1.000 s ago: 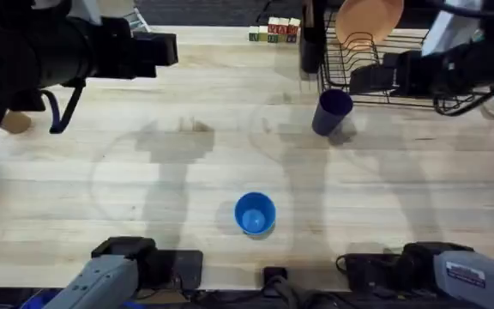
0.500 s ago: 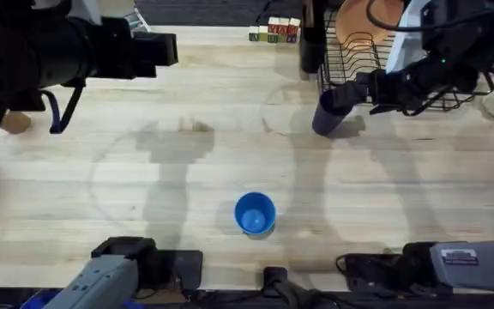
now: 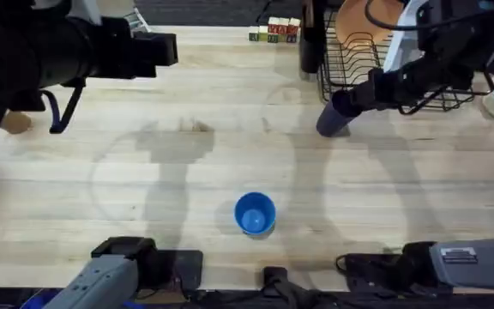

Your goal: Pick up the cup on the table and put them onto the rack.

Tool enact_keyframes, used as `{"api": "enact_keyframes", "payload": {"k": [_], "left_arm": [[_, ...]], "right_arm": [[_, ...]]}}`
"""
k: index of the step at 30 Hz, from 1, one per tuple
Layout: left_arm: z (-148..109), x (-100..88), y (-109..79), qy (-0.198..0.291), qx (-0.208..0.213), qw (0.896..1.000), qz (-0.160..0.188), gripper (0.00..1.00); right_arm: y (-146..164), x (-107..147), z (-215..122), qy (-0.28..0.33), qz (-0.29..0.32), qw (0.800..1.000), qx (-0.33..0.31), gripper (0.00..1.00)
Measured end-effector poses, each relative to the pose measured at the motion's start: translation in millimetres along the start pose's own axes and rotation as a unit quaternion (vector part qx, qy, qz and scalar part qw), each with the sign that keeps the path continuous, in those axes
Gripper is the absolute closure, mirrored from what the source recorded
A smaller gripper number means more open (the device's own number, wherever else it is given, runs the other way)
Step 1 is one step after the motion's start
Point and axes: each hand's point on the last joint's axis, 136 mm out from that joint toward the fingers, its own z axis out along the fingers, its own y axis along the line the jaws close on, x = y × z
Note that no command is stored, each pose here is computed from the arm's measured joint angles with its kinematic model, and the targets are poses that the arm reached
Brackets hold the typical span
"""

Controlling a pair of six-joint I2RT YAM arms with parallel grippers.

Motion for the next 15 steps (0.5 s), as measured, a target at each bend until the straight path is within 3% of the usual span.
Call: {"api": "enact_keyframes", "payload": {"k": [7,15], "left_arm": [[0.0,0.1,0.0,0.000,0.000,1.000,0.000,0.007],[0.0,0.1,0.0,0.000,0.000,1.000,0.000,0.007]], "right_arm": [[4.1,-0.3,-17.0,-0.001,0.005,1.000,0.000,0.969],[26.6,-55.9,-100.4,-0.134,-0.027,0.991,-0.005,0.970]]}}
